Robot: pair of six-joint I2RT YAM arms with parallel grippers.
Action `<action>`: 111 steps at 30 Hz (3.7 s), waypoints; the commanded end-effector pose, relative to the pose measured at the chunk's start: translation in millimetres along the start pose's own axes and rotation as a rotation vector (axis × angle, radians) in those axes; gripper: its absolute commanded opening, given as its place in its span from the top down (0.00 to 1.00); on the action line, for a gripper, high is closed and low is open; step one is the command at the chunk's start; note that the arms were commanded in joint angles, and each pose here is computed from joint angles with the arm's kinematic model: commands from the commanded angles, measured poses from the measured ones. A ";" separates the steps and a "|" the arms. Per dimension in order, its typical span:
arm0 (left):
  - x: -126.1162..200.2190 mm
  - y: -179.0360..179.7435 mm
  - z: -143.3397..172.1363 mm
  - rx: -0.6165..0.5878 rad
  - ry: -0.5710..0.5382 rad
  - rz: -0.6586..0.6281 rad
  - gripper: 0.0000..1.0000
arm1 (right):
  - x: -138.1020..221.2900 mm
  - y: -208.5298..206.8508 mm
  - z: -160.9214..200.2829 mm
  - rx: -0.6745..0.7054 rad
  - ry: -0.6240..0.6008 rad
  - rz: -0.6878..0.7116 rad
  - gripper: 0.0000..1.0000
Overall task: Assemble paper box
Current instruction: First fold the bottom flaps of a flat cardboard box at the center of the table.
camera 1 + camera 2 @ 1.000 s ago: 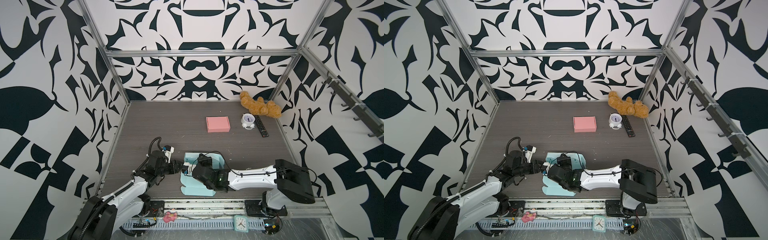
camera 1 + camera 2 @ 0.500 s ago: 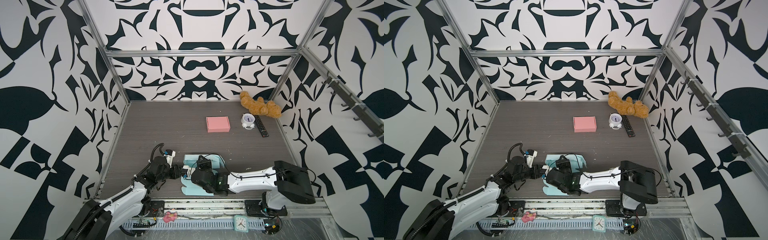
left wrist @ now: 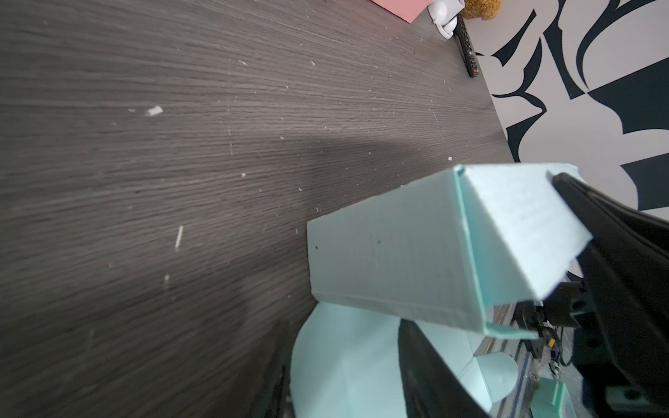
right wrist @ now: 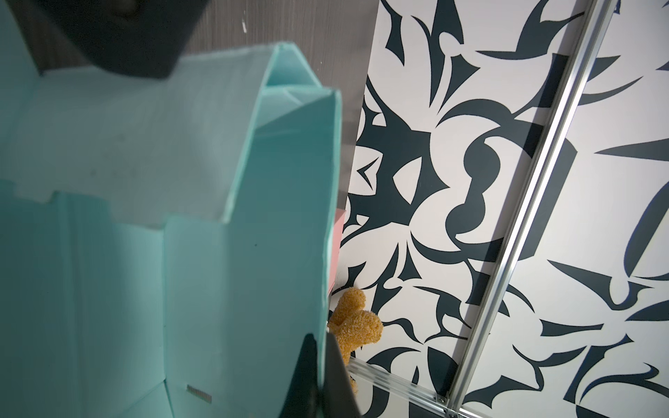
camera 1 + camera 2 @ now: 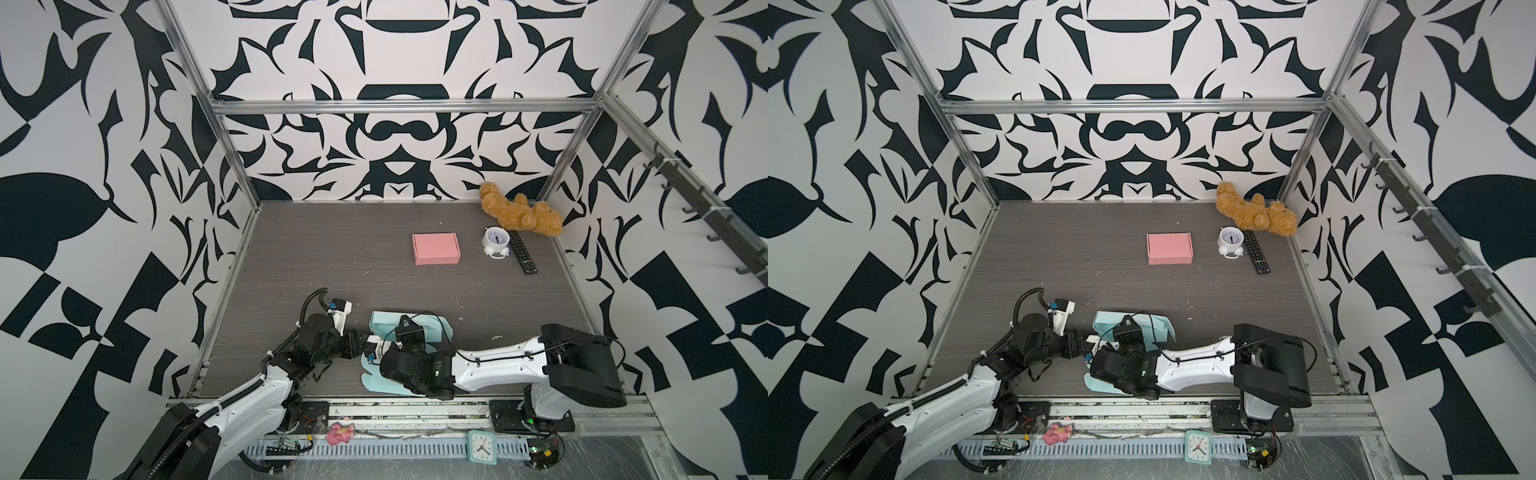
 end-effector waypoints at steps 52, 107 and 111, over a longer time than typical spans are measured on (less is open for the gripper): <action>-13.2 -24.4 -11.0 -0.347 -0.202 -0.032 0.59 | 22.0 12.6 -10.3 0.031 -0.080 -0.043 0.93; -27.9 -38.5 -15.2 -0.509 -0.231 -0.141 0.77 | -25.7 -99.5 65.5 -1.547 -0.359 -0.912 0.28; -31.3 -40.6 -16.0 -0.515 -0.224 -0.141 0.78 | -40.8 -84.6 59.6 -1.564 -0.327 -0.967 0.29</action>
Point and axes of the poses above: each gripper's point midway between its finger pads, its own x axis back along the fingers, its own y axis along the line the jaws close on, z = x × y, the point moved 9 cm from there along x, back along the fingers, and after that the axes turned 5 degrees about x, right-handed, at the moved point
